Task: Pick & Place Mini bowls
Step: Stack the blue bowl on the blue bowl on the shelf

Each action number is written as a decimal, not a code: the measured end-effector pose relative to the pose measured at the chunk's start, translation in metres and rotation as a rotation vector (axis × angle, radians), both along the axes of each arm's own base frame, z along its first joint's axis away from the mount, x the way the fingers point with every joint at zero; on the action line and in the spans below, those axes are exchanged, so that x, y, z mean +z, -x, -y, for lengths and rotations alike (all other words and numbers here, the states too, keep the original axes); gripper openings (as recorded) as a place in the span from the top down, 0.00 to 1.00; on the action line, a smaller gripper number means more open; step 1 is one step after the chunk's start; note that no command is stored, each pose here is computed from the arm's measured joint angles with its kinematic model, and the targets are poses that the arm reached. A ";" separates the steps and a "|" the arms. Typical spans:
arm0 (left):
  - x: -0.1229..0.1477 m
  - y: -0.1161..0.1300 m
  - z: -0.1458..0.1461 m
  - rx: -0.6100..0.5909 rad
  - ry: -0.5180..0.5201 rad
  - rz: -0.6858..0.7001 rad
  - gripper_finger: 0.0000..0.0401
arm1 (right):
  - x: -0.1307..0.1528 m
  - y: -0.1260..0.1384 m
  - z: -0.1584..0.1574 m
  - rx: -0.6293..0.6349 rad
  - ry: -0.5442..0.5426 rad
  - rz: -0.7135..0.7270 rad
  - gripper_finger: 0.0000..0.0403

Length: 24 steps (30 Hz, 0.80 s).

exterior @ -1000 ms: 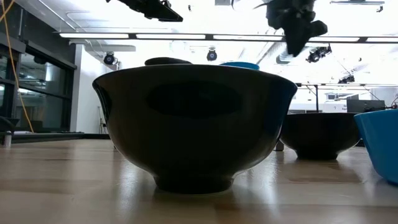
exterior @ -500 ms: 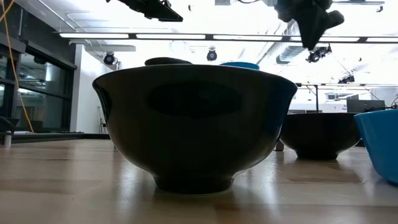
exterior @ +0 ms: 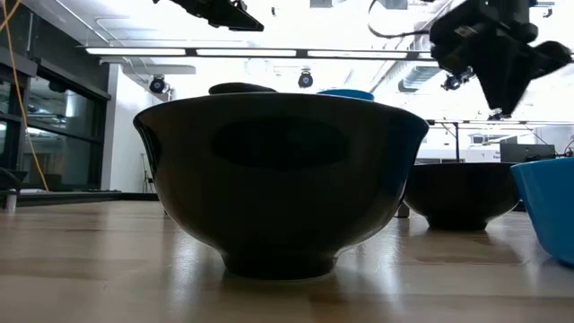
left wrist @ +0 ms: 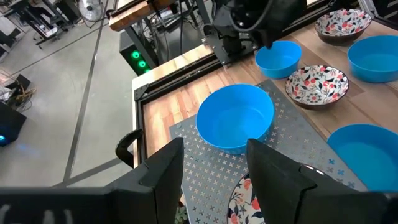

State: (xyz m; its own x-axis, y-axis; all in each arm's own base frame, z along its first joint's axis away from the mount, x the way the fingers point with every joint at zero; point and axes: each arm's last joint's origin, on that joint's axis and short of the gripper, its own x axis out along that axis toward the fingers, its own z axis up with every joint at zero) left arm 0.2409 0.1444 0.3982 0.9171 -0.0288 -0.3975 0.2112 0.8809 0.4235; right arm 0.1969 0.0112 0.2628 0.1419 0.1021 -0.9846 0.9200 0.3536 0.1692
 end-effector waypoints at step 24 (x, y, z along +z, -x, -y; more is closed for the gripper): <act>0.000 0.000 0.000 -0.001 -0.003 0.000 0.58 | -0.074 0.013 -0.040 -0.461 -0.087 -0.049 0.77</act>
